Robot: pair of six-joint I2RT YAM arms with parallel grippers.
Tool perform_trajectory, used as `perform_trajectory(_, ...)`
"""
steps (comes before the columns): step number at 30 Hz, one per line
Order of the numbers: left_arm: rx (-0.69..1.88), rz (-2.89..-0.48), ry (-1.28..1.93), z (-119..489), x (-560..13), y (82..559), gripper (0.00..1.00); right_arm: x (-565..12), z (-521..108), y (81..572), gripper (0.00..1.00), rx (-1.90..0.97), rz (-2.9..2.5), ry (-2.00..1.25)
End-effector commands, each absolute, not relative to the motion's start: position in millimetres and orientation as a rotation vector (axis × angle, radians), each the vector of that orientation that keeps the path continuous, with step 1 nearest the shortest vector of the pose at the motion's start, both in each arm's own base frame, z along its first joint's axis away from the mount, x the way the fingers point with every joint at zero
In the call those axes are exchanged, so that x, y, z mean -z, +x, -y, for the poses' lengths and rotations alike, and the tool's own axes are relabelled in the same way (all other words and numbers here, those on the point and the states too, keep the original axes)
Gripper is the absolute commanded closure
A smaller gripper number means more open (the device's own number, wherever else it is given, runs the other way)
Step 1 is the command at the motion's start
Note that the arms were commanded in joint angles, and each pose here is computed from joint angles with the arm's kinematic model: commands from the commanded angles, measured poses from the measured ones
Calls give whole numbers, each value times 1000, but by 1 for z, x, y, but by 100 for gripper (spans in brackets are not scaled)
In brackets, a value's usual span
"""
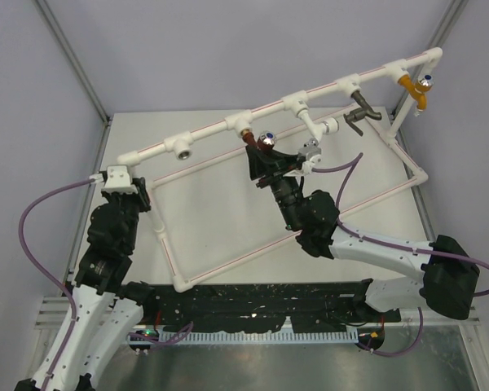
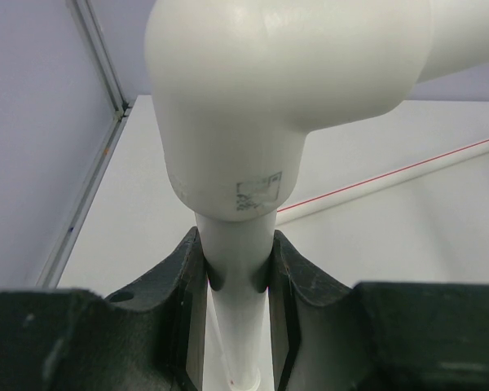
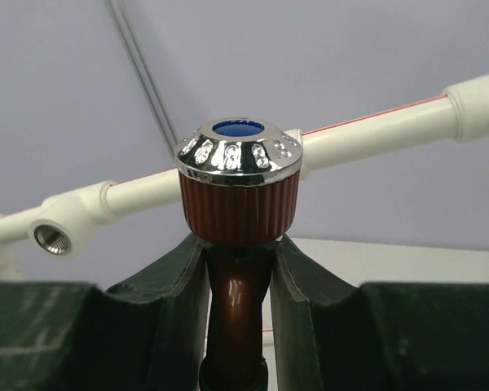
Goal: Install the water faucets
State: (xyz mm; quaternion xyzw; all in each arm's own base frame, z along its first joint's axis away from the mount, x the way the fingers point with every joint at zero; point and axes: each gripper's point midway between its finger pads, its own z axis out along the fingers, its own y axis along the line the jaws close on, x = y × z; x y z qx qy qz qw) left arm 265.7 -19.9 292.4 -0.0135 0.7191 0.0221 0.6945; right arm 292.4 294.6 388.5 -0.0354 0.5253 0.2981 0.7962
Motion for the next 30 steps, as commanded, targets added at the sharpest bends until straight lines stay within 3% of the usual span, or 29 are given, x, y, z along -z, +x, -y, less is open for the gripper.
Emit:
perform_trajectory(1,0,-1762,129,42,-247,251,100,-342,-284,317,95,-723,-1270,203)
perform_trajectory(16,222,-1785,135,71,-249,236,100,-347,-302,304,95,-1274,-1334,687)
perform_trajectory(23,207,-1751,153,68,-250,230,100,-353,-301,302,95,-1384,-1306,807)
perform_trajectory(25,188,-1734,139,64,-252,231,89,-356,-299,302,95,-1393,-1296,819)
perform_trajectory(30,165,-1666,106,56,-265,231,45,-366,-293,297,76,-1403,-1250,785)
